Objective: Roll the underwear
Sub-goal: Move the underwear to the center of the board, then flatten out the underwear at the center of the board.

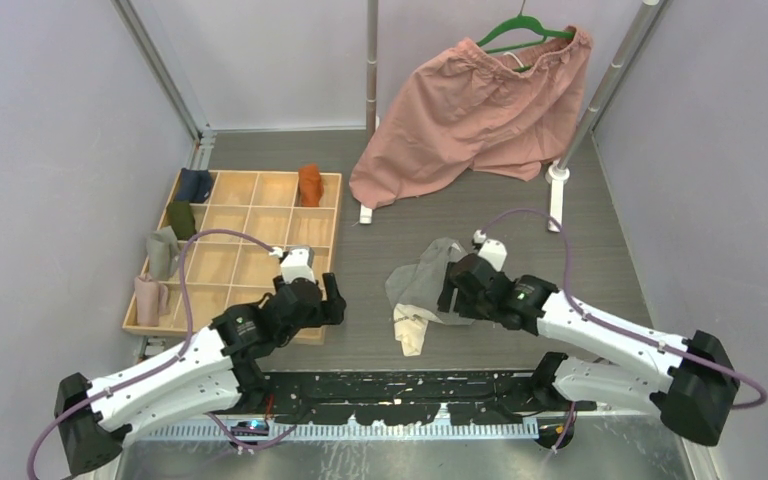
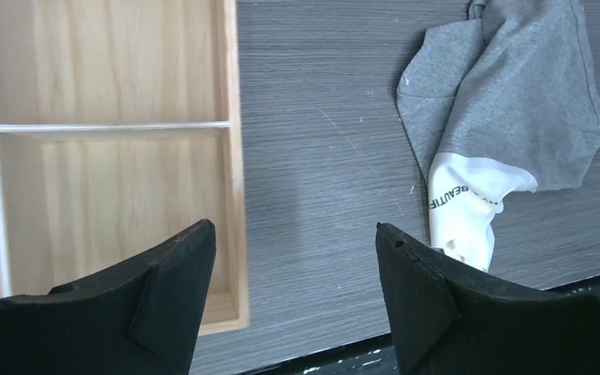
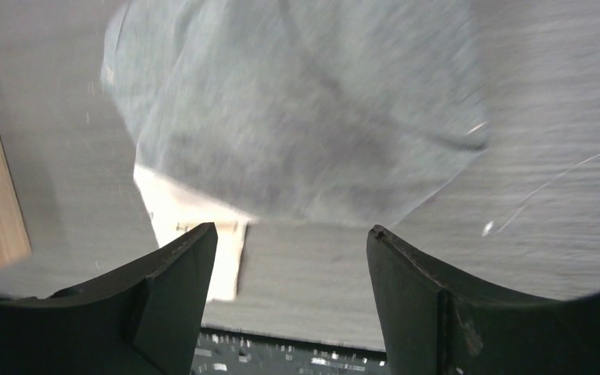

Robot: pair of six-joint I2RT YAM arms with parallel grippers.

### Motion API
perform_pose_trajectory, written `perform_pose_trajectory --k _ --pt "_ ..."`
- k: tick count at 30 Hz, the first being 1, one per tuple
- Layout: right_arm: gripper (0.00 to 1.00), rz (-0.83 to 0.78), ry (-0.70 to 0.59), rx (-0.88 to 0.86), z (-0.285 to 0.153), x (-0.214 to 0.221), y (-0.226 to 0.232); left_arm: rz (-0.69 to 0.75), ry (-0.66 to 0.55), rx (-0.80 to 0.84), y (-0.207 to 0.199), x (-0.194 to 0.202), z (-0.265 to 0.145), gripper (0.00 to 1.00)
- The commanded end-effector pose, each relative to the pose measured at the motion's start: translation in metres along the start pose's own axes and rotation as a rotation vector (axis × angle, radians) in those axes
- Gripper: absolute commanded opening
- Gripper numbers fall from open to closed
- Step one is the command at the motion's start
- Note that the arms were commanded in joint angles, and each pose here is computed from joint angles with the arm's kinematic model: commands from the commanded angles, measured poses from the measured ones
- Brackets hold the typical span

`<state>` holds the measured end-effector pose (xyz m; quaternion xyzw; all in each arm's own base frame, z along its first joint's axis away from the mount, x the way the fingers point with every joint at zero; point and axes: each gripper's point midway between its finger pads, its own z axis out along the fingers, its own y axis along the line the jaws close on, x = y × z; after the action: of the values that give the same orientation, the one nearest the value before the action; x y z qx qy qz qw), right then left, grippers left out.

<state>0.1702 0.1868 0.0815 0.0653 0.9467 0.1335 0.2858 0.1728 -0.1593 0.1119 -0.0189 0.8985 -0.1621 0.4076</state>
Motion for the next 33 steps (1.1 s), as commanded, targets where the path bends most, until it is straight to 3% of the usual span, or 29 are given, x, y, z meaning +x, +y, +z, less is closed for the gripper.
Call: perform_pose_trajectory --k 1,6,11,22,28,33 --pt "0.75 0.059 -0.061 0.053 0.000 -0.043 -0.022 -0.047 -0.022 0.108 -0.040 -0.014 0.015 0.76" --pt "0.76 0.055 -0.010 0.045 0.026 -0.070 -0.032 -0.027 0.007 0.146 -0.070 -0.009 0.050 0.76" --pt "0.76 0.062 0.035 -0.105 0.054 -0.104 -0.006 0.008 0.045 0.145 -0.091 -0.010 0.094 0.77" --pt "0.64 0.073 0.075 -0.102 0.099 -0.130 0.003 0.013 0.109 0.177 -0.111 0.008 0.153 0.75" --pt "0.51 0.087 0.099 -0.096 0.122 -0.129 0.001 0.022 0.148 0.160 -0.104 0.025 0.162 0.59" --pt "0.18 0.085 0.079 -0.075 0.127 -0.133 -0.003 0.026 0.165 0.160 -0.102 0.032 0.167 0.29"
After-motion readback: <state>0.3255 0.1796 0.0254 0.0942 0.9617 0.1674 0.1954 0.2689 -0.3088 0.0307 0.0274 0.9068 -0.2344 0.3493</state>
